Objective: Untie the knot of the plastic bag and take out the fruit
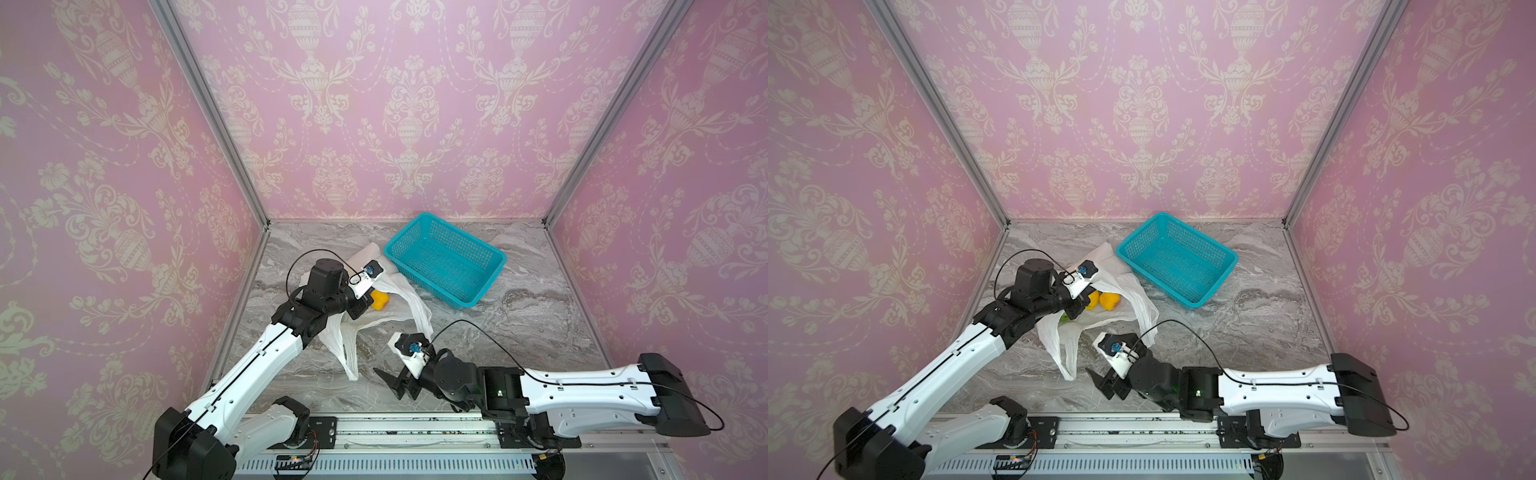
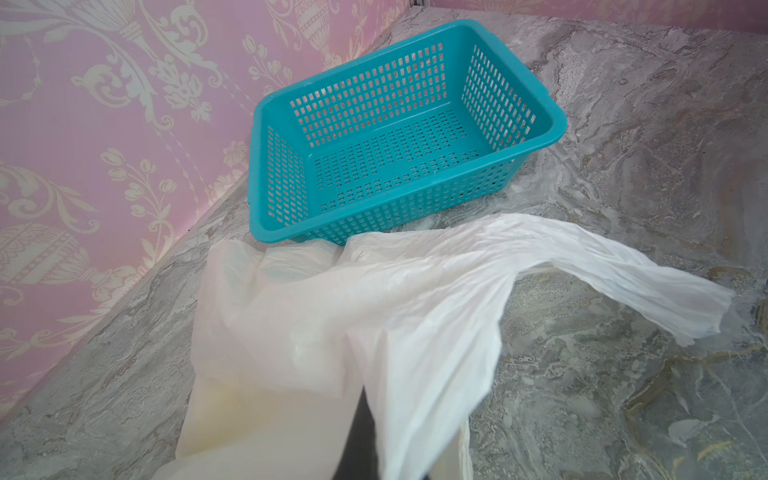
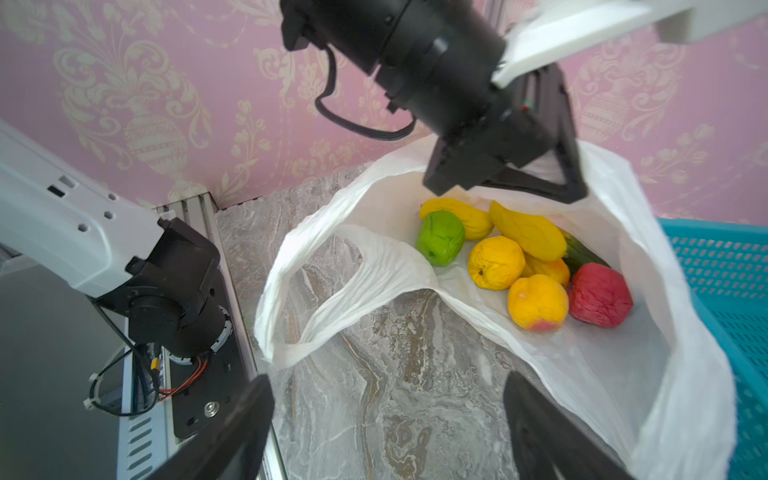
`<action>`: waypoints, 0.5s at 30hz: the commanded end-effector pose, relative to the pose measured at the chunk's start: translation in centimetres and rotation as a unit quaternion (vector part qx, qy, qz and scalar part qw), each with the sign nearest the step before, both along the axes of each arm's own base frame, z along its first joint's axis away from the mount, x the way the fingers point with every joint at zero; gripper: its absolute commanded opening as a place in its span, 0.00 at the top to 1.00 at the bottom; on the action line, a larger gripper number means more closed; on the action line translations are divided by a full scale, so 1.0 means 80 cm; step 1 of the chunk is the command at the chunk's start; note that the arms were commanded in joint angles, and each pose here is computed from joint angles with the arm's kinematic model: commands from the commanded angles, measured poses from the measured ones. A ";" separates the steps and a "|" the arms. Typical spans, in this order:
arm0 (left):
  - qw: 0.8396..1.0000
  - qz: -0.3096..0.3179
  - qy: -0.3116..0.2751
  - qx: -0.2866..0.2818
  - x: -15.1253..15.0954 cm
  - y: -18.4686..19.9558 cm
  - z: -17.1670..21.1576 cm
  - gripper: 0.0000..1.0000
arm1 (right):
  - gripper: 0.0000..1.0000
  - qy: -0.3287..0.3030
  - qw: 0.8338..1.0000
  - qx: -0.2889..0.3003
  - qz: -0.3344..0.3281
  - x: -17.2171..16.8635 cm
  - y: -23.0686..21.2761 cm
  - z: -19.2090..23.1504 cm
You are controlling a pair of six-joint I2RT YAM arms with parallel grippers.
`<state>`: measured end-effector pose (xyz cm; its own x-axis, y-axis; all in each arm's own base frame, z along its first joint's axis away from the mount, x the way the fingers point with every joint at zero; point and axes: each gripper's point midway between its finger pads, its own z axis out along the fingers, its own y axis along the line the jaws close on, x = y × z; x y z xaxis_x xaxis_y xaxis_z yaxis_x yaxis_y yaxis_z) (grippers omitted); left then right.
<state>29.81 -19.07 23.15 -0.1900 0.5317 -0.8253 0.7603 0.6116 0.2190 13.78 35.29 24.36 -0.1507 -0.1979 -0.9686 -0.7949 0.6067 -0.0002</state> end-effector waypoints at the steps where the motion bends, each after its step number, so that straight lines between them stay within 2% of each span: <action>1: 1.000 0.013 -0.009 -0.008 0.003 0.005 0.014 1.00 | 0.30 -0.015 0.997 0.052 -0.052 0.023 -0.046 0.016; 3: 1.000 0.014 -0.012 -0.008 0.003 0.006 0.016 1.00 | 0.49 -0.003 0.995 0.080 -0.055 0.029 -0.057 0.017; 6: 1.000 0.014 -0.014 -0.009 0.002 0.006 0.017 1.00 | 0.64 0.010 0.996 0.074 -0.050 0.033 -0.044 0.010; 8: 1.000 0.014 -0.013 -0.009 0.002 0.006 0.017 1.00 | 0.69 0.020 0.997 0.051 -0.055 0.039 -0.026 0.003; 12: 1.000 0.013 -0.015 -0.009 0.001 0.006 0.019 1.00 | 0.72 0.036 0.995 -0.006 -0.091 0.067 0.017 -0.029; 15: 1.000 0.014 -0.020 -0.010 0.000 0.007 0.022 1.00 | 0.75 0.055 0.991 -0.026 -0.116 0.095 0.047 -0.058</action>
<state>29.74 -19.03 23.36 -0.1852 0.5295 -0.8278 0.7588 0.6124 0.2220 19.31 37.89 21.03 -0.2510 -0.2026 -0.9466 -0.6864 0.7267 0.0264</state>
